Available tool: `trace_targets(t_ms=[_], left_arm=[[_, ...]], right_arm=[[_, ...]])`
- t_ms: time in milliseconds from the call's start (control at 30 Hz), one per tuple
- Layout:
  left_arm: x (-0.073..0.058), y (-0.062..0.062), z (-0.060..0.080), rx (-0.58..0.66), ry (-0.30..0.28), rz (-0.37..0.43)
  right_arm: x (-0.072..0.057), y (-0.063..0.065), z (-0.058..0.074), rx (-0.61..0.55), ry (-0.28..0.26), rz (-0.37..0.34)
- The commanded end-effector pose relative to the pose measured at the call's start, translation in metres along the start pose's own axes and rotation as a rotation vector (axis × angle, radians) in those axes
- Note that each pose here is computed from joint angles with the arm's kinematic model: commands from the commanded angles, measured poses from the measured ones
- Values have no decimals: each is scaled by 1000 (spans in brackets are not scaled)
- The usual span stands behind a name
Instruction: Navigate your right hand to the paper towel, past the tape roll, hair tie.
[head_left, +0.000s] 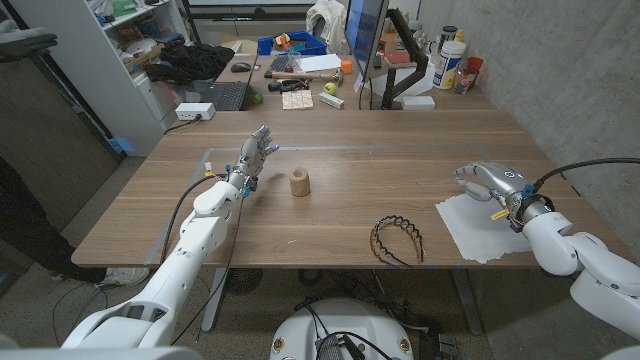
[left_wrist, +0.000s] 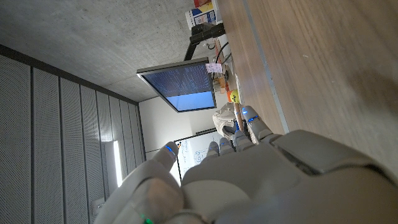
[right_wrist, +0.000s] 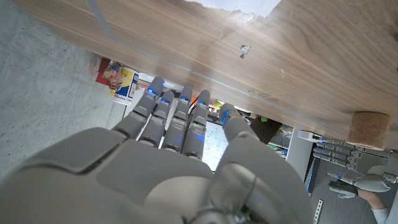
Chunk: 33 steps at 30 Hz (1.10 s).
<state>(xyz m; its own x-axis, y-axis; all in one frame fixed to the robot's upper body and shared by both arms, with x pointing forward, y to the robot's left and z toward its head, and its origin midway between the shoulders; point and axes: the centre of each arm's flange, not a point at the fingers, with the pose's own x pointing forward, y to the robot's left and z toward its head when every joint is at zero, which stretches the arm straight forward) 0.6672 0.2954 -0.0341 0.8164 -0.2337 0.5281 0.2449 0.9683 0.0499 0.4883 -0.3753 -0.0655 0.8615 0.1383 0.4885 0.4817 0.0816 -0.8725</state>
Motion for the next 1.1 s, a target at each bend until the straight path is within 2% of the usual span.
trace_targets(t_ms=[33,1100], left_arm=[[0,1,0,0,0,1],[-1,1,-1,-1,1,1]], right_arm=[[-1,2,-1,-2,9,5],[-7,12,-4,4,31,28]])
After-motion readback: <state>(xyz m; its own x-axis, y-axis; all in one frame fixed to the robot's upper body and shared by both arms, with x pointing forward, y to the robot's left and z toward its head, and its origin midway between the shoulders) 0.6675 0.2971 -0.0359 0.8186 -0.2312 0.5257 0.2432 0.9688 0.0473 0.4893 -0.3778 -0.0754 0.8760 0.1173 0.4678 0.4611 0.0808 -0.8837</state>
